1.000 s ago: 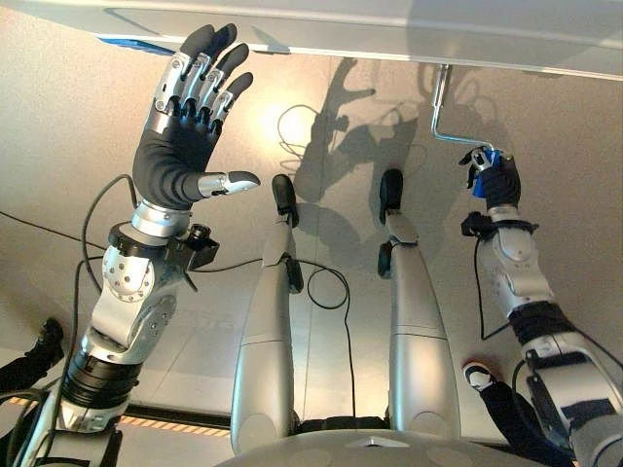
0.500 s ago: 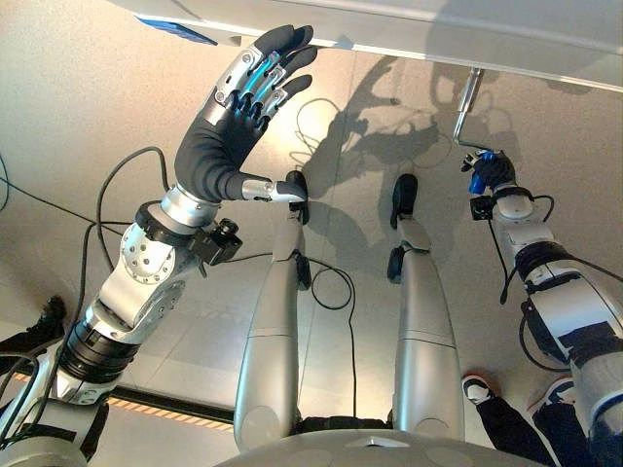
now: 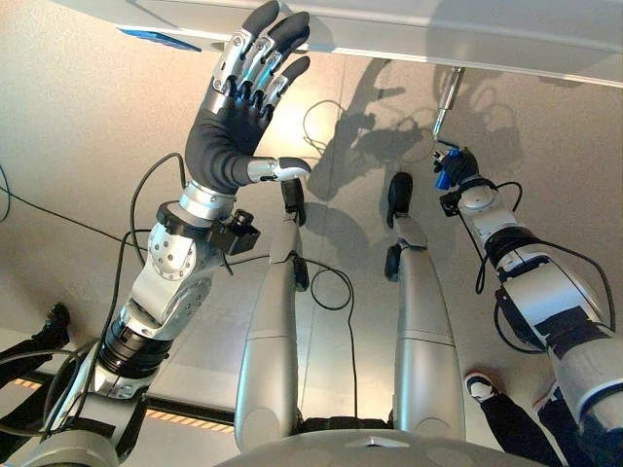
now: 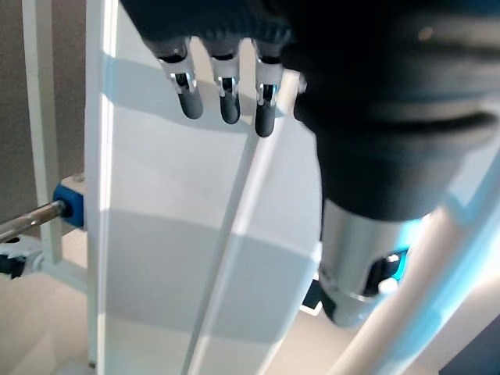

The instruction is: Raise the hospital bed

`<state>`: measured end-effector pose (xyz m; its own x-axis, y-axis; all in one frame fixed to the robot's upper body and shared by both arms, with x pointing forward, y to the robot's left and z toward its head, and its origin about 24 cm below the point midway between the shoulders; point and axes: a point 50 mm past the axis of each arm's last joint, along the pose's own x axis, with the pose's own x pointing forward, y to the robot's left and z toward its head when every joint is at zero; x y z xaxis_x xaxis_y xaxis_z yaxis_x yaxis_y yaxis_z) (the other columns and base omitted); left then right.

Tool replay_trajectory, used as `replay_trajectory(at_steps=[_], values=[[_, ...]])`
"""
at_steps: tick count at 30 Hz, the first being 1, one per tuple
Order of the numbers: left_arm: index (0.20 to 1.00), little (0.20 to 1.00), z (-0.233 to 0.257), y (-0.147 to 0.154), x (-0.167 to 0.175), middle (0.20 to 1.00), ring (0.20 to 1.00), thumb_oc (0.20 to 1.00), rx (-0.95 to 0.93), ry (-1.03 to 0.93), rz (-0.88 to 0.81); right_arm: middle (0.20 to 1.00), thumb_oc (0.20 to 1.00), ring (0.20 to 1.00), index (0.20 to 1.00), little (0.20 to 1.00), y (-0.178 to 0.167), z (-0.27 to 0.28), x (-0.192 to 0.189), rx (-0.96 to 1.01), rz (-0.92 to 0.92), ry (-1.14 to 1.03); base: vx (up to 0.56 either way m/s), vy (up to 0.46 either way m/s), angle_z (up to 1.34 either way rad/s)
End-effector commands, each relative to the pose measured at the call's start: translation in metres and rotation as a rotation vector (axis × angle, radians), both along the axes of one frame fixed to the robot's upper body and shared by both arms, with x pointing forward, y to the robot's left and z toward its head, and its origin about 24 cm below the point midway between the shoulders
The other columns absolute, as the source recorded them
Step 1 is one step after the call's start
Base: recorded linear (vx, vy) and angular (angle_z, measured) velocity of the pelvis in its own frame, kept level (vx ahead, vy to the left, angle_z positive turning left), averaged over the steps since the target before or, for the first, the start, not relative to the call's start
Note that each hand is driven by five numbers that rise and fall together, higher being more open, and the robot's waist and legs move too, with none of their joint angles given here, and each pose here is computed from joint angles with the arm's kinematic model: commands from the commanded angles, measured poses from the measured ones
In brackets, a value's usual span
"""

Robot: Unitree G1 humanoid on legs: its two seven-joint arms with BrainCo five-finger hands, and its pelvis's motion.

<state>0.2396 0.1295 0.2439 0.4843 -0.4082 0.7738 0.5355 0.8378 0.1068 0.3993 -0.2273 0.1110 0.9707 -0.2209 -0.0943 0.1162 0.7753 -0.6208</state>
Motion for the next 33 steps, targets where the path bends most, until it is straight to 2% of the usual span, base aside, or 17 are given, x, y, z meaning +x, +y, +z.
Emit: replay_trajectory(at_steps=[1,8,12,19,20,21,26,29,31,33], values=[[1.000,1.000,0.010,0.001,-0.013,1.000,1.000,1.000,-0.024,-0.090,0.008,0.200,0.200,0.200,0.200,0.200,0.138,-0.054,-0.018,-0.060,0.482,0.150,0.00,0.033,-0.02],[1.000,1.000,0.010,0.003,-0.014,1.000,1.000,1.000,-0.034,-0.095,0.020,0.200,0.200,0.200,0.200,0.200,0.181,-0.055,-0.031,-0.101,0.669,0.138,0.00,0.000,0.00],[1.000,1.000,0.009,0.003,-0.015,1.000,1.000,1.000,-0.034,-0.097,0.015,0.200,0.200,0.200,0.200,0.200,0.202,-0.044,-0.039,-0.057,0.788,0.084,0.00,0.000,0.00],[1.000,1.000,0.004,0.000,-0.017,1.000,1.000,1.000,-0.014,-0.094,-0.020,0.200,0.200,0.200,0.200,0.200,0.201,-0.035,-0.042,0.055,0.826,0.035,0.00,0.000,0.00],[1.000,1.000,0.003,0.001,-0.017,1.000,1.000,1.000,-0.011,-0.091,-0.023,0.429,0.429,0.429,0.429,0.429,0.198,-0.036,-0.041,0.072,0.815,0.039,0.00,0.000,0.00],[1.000,1.000,0.002,0.000,-0.016,1.000,1.000,1.000,-0.010,-0.085,-0.026,1.000,1.000,1.000,1.000,1.000,0.193,-0.037,-0.041,0.096,0.794,0.041,0.00,0.000,0.00],[1.000,1.000,-0.023,0.002,0.000,1.000,1.000,1.000,0.031,0.046,0.005,1.000,1.000,1.000,1.000,1.000,0.167,-0.047,-0.040,0.160,0.704,0.049,0.00,0.000,0.00],[1.000,1.000,-0.060,0.008,0.018,1.000,1.000,1.000,0.041,0.230,0.060,1.000,1.000,1.000,1.000,1.000,0.143,-0.053,-0.039,0.197,0.612,0.049,0.00,0.000,0.00],[1.000,1.000,-0.098,0.017,0.032,1.000,1.000,1.000,0.113,0.383,0.159,1.000,1.000,1.000,1.000,1.000,0.114,-0.061,-0.040,0.249,0.495,0.043,-0.01,-0.006,0.02],[1.000,1.000,-0.113,0.020,0.035,1.000,1.000,1.000,0.153,0.437,0.186,1.000,1.000,1.000,1.000,1.000,0.103,-0.067,-0.042,0.265,0.456,0.055,-0.01,-0.018,0.11]])
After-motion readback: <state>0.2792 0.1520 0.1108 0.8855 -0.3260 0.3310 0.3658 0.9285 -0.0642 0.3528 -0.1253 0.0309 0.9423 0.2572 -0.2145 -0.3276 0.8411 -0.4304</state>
